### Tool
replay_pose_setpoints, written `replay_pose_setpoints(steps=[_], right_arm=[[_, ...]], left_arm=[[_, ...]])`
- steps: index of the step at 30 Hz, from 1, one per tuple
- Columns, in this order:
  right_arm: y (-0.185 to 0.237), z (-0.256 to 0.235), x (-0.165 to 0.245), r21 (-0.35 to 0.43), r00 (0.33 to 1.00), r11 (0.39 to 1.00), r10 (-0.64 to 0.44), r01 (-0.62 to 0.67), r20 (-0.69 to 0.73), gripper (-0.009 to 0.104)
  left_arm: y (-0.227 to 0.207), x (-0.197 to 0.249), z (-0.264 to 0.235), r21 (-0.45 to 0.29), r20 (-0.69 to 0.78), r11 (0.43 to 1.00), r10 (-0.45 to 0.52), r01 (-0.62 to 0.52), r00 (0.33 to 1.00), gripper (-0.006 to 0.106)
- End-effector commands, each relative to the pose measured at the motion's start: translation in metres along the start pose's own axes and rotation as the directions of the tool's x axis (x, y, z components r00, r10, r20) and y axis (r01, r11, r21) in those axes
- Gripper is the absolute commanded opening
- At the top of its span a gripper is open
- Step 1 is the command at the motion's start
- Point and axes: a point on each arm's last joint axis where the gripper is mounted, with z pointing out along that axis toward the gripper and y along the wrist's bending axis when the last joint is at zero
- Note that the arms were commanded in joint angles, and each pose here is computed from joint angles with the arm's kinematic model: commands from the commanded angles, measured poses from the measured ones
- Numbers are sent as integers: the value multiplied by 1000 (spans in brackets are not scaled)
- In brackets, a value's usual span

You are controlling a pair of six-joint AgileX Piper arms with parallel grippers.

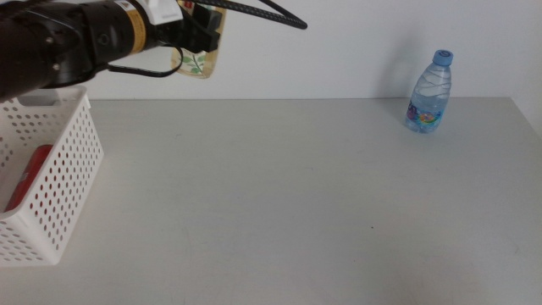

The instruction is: Use arms to grab the bottles and put them into the dustbin to the left of the table.

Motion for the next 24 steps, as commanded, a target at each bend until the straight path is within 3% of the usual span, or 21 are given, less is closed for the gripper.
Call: replay_pose_setpoints(steps=[1, 3, 10, 16, 20, 24], right_arm=[[0, -3, -10, 5, 995, 1000, -20, 20, 102, 68], [0, -3, -10, 5, 995, 1000, -20, 20, 102, 68], [0, -3, -10, 5, 995, 1000, -20, 20, 102, 68], [0, -3, -10, 5, 995, 1000, -20, 20, 102, 68], [0, -3, -10, 5, 995, 1000, -20, 20, 102, 68], [0, -3, -10, 5, 995, 1000, -20, 20, 102, 68]], left_arm=[[7, -50, -50, -71, 148, 997, -14, 25, 989, -2], [12, -56, -70, -134, 163, 991, -9, 31, 987, -2], [29, -60, -125, -240, 212, 968, -20, 72, 977, -2], [54, -49, -156, -390, 213, 907, -81, 161, 974, -2], [64, -40, -164, -509, 69, 858, -42, 72, 997, -2], [66, -37, -166, -515, -80, 856, 9, -49, 997, -2]])
